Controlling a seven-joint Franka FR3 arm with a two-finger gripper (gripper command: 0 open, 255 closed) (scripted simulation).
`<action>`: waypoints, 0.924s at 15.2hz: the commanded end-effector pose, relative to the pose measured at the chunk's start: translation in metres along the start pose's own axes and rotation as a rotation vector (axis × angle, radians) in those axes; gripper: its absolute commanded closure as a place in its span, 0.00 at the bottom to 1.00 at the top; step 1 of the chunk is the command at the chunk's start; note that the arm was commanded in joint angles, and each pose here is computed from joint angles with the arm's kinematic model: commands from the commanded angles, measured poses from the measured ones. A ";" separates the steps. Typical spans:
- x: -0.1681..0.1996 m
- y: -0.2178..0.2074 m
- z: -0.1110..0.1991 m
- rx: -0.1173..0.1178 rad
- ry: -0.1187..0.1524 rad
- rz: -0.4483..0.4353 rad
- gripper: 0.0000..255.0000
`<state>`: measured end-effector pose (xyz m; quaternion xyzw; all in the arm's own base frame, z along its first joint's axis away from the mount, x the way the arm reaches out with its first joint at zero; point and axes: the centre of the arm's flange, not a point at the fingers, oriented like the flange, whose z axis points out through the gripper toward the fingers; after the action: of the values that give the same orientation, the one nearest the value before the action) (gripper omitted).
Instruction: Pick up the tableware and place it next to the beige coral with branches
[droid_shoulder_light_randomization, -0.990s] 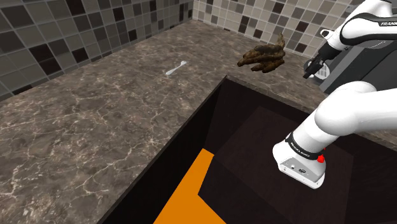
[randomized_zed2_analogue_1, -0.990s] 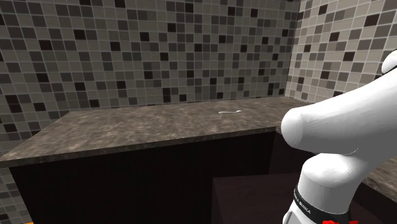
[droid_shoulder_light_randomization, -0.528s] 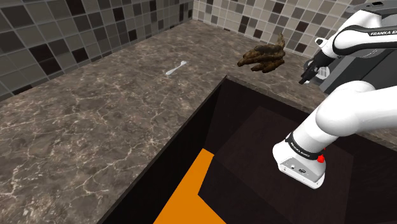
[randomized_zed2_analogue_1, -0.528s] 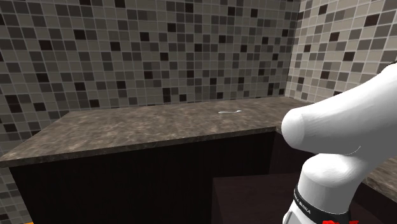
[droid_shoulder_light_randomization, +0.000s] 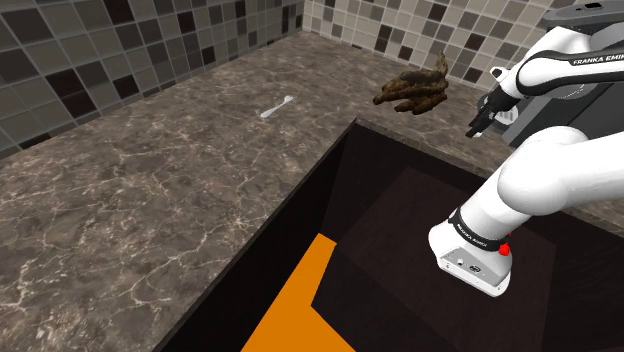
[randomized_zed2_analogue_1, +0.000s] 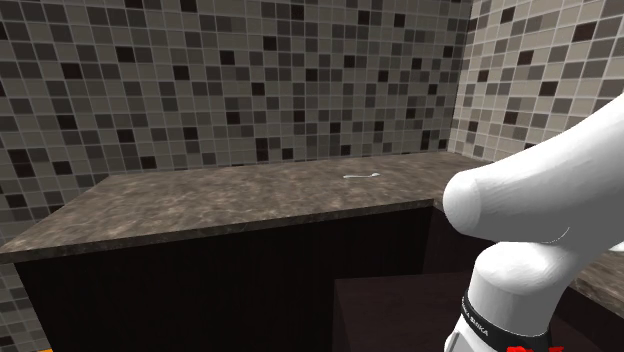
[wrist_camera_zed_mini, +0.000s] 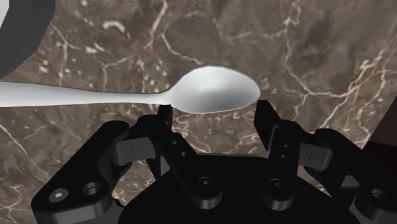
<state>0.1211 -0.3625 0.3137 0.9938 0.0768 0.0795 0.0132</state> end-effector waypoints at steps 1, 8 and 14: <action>0.000 0.000 0.001 0.002 -0.001 0.001 1.00; 0.000 0.000 0.001 0.002 -0.001 0.001 0.00; 0.000 0.000 -0.049 0.002 -0.001 0.001 0.00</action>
<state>0.1143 -0.3621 0.3571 0.9938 0.0764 0.0794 0.0128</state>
